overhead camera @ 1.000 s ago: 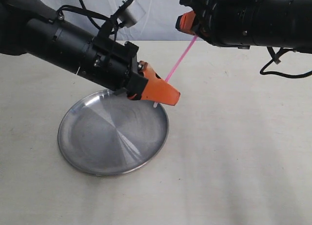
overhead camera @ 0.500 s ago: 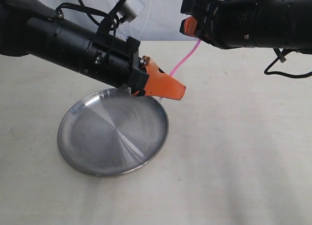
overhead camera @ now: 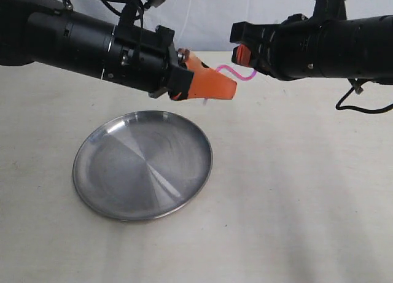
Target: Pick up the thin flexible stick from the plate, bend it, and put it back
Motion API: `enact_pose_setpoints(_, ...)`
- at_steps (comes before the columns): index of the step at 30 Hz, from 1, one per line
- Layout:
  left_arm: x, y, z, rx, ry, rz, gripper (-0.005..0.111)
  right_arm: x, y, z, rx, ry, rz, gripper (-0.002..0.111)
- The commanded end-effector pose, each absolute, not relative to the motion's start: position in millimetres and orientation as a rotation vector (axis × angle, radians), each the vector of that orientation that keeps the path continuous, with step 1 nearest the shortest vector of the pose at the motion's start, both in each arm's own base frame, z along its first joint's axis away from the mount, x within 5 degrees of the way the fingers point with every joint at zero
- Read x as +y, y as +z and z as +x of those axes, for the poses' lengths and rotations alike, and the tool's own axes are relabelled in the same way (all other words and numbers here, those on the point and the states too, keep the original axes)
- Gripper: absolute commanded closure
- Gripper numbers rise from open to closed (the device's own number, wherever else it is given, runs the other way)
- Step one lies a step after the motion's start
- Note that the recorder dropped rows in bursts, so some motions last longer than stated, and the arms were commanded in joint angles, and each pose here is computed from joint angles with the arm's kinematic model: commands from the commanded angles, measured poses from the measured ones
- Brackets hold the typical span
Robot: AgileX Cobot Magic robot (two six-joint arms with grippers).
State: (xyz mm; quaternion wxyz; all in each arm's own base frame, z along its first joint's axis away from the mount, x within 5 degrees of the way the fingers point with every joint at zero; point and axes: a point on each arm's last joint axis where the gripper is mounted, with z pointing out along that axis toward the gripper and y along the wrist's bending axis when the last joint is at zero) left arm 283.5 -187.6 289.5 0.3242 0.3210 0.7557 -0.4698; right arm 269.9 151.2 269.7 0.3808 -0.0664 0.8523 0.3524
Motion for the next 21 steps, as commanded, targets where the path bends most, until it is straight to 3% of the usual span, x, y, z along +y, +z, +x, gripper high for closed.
enact_pose_setpoints(1, -184.9, 300.4, 298.1, 1.949, -1.169, 0.646, 0.106, 162.9, 266.0, 256.8, 2.208, 1.028, -0.284, 0.109)
enact_pose_setpoints(21, -179.1, 295.0, 307.2, 2.001, -1.103, 0.470, 0.106, 165.1, 268.4, 255.4, 2.199, 1.091, -0.263, 0.109)
